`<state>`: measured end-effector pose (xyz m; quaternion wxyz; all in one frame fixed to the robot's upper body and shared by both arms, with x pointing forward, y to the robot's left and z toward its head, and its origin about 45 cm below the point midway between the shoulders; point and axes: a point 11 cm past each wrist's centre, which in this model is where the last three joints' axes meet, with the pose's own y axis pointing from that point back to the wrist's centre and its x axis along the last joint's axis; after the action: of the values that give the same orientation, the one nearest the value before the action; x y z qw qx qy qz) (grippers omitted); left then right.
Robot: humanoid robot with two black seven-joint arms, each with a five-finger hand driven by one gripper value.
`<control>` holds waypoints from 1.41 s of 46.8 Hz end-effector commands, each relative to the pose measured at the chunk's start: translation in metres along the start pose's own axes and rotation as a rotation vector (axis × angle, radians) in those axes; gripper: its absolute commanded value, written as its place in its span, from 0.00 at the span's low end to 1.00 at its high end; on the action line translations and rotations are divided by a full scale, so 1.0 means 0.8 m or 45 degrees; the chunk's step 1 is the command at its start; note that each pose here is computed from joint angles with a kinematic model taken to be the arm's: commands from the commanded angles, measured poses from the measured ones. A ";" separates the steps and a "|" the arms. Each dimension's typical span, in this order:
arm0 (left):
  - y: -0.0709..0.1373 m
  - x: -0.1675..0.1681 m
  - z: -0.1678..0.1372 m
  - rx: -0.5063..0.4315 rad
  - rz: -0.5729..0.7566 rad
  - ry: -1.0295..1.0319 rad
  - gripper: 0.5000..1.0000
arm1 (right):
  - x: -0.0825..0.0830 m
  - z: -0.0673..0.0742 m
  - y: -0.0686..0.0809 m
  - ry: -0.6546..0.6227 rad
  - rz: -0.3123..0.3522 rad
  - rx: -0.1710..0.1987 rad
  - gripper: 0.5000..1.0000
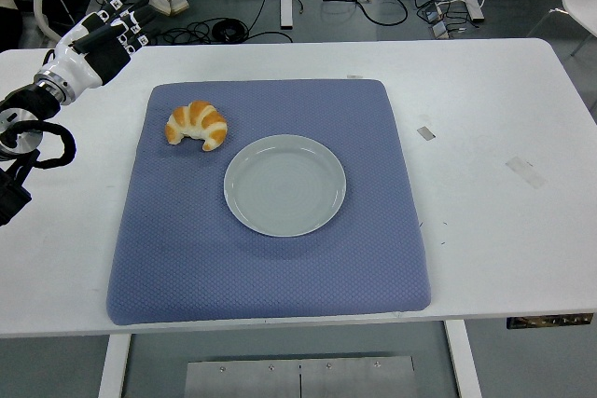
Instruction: Place the bread on the plate
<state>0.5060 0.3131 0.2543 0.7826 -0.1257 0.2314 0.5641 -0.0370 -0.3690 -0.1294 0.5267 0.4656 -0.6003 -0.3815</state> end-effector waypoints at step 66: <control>-0.005 -0.008 -0.006 0.009 -0.002 0.001 0.97 | 0.000 0.000 0.000 -0.002 0.000 0.000 1.00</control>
<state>0.5068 0.3049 0.2520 0.7824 -0.1227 0.2353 0.5634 -0.0368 -0.3690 -0.1294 0.5266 0.4656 -0.6004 -0.3815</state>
